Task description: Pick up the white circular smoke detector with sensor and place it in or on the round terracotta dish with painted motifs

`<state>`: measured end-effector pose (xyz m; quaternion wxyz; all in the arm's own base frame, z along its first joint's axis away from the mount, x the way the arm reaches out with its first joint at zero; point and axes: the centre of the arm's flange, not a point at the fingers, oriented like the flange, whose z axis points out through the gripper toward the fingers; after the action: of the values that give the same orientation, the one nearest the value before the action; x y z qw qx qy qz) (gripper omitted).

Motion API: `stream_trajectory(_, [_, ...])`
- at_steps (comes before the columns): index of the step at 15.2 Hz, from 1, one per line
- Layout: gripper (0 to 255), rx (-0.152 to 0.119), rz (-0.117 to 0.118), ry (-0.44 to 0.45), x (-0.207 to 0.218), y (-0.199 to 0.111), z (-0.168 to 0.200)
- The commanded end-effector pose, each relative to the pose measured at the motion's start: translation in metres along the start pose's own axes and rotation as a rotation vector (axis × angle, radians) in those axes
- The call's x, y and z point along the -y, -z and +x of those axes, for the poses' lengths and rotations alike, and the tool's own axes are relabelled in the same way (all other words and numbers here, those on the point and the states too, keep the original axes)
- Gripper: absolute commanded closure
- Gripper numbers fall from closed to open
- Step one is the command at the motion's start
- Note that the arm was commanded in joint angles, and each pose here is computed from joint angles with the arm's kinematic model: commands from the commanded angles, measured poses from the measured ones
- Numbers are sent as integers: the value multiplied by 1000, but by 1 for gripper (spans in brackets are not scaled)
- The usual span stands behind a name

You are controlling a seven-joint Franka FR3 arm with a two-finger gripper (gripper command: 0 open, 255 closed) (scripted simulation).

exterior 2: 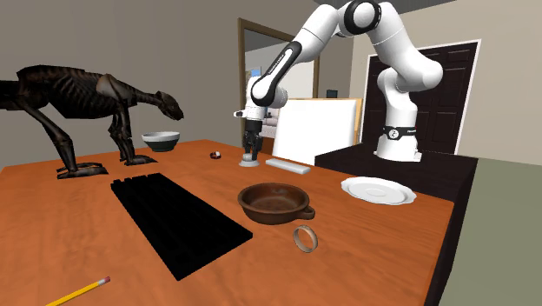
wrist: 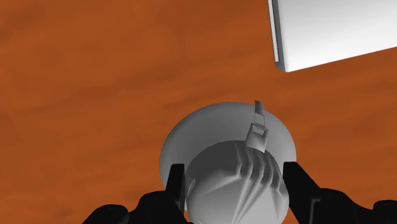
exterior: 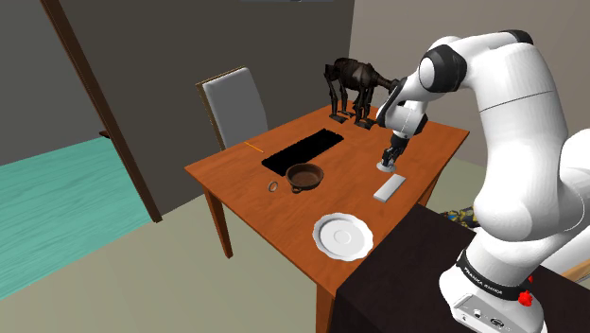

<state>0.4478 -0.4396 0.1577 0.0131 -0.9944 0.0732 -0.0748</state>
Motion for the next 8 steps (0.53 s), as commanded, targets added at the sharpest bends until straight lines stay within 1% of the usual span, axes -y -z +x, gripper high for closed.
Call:
stream_trajectory(1, [255,0,0,0,0,0,0])
stream_trajectory(4, [255,0,0,0,0,0,0])
stream_trajectory(8, [255,0,0,0,1,21,3])
